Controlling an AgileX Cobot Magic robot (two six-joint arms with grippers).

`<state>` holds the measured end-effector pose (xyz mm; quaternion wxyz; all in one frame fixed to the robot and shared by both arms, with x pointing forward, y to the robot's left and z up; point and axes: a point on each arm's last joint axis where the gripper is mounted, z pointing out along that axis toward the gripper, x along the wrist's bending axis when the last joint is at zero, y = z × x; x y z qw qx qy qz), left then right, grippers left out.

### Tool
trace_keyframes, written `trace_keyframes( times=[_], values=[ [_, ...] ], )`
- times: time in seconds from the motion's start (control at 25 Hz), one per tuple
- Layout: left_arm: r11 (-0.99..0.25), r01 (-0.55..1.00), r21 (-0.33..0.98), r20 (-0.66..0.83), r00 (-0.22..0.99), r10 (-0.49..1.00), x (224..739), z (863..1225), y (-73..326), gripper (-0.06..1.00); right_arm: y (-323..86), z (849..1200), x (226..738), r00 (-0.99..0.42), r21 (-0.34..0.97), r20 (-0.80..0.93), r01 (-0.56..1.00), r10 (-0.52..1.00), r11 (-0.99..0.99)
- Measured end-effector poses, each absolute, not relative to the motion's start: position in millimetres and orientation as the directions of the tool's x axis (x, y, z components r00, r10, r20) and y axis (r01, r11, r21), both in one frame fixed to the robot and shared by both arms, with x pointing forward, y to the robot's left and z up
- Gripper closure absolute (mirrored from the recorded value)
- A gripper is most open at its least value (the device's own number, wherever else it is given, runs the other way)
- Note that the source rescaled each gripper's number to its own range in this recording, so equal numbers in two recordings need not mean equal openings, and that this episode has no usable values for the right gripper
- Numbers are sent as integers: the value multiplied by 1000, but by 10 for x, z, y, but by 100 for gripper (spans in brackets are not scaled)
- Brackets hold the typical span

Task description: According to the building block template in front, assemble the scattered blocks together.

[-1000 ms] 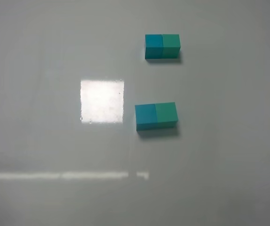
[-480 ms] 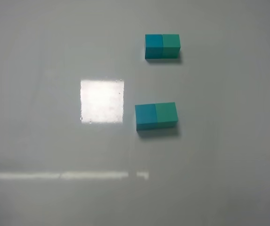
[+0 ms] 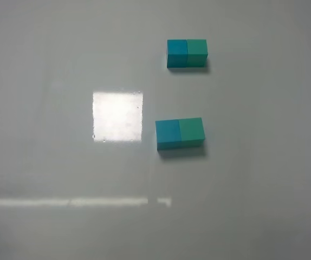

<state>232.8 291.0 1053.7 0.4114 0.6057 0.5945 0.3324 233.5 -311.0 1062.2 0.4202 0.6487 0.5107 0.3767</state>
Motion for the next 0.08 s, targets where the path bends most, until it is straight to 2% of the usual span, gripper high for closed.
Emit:
trace_keyframes(
  times=[0.08],
  values=[
    [45,447,894,-86,72,994,2328,10537,2910,26,-3110,10622,2335,195,930,59,346,979,-125]
  ],
)
